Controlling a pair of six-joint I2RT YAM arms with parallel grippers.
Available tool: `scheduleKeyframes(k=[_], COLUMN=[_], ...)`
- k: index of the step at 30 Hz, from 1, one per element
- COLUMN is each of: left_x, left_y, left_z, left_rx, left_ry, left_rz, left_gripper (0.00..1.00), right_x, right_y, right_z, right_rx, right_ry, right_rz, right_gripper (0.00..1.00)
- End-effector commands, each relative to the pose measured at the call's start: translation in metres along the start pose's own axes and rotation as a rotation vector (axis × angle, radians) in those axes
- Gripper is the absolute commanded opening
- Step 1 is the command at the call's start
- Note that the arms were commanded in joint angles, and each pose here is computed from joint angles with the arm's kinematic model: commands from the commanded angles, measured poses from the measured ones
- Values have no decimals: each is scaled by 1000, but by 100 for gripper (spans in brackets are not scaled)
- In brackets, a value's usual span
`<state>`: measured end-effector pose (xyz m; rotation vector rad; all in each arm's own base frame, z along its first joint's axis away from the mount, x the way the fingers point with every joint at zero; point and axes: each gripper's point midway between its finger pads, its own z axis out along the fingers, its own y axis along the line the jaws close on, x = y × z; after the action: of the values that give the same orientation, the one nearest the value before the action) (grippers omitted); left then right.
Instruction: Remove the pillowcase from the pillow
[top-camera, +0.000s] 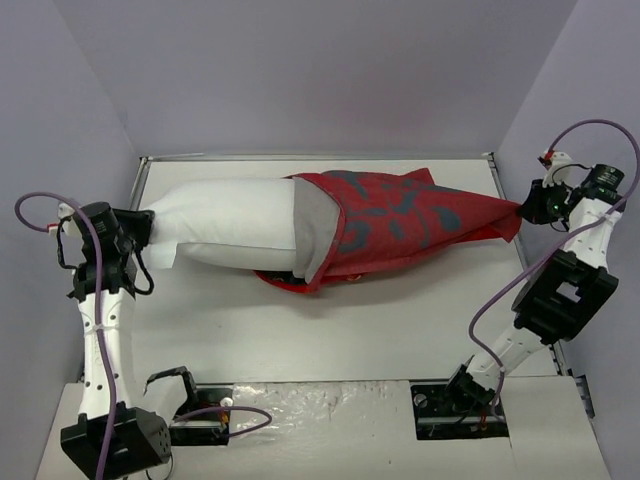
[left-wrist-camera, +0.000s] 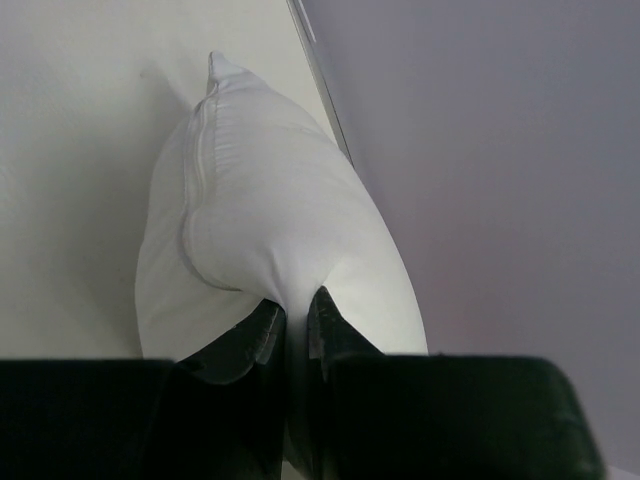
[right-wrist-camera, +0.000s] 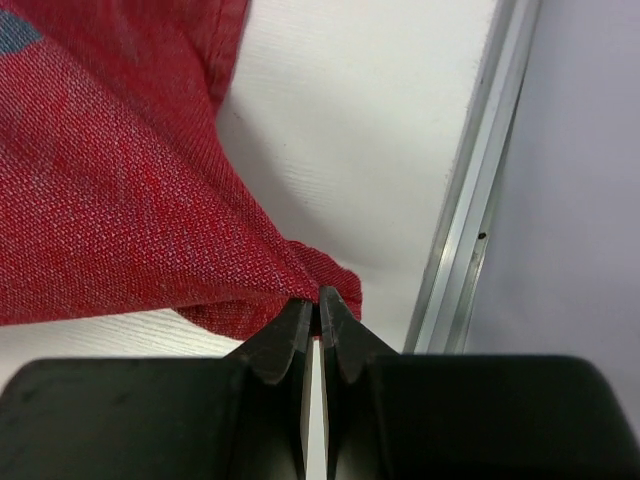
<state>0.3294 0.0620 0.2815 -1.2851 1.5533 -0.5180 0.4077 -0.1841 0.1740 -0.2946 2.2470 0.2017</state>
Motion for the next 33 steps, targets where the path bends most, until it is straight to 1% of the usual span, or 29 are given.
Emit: scheduleKeyframes(k=[1, 2, 5, 6, 8, 9, 12, 16, 22, 27, 28, 29, 30, 31, 32, 33], left_x=[-87, -95, -111, -120, -133, -144, -158, -163, -166, -179, -180, -177, -172, -167, -155, -141], left_y=[-50, -60, -68, -79, -83, -96, -109, -112, -119, -140, -144, -151, -155, -159, -171, -164], left_z=[-22, -29, -34, -41, -48, -59, -73, -78, -77, -84, -85, -80, -77, -71, -67, -53], left_rx=[102, 120, 108, 120, 98, 118, 125, 113, 115, 126, 139, 172, 196, 228, 304, 312], left_ry=[-303, -324, -360, -382, -428, -461, -509, -527, -519, -544, -543, -518, -494, -462, -402, -344], left_rz=[8, 21, 46, 56, 90, 98, 123, 151, 184, 229, 226, 226, 218, 189, 188, 155], left_gripper=[2, 2, 2, 2, 2, 2, 2, 2, 2, 2, 2, 2, 2, 2, 2, 2], right_x=[-19, -19, -25, -30, -41, -43, -47, -39, -21, -18, -19, -17, -19, -17, -8, 6], right_y=[-58, -59, -60, -60, -66, -68, -79, -92, -108, -108, -103, -87, -67, -46, 3, 41], right_z=[-48, -51, -68, -73, -91, -95, -113, -124, -140, -143, -140, -128, -118, -106, -81, -72], right_rx=[231, 234, 251, 255, 294, 296, 323, 346, 383, 373, 347, 285, 207, 133, -23, -138], right_ry=[-93, -100, -154, -181, -242, -262, -312, -323, -322, -331, -337, -320, -310, -272, -169, -96], right_rz=[-37, -35, -23, -25, -6, 9, 67, 105, 135, 138, 129, 128, 96, 51, -75, -170], right_gripper=[0, 0, 0, 0, 0, 0, 0, 0, 0, 0, 0, 0, 0, 0, 0, 0])
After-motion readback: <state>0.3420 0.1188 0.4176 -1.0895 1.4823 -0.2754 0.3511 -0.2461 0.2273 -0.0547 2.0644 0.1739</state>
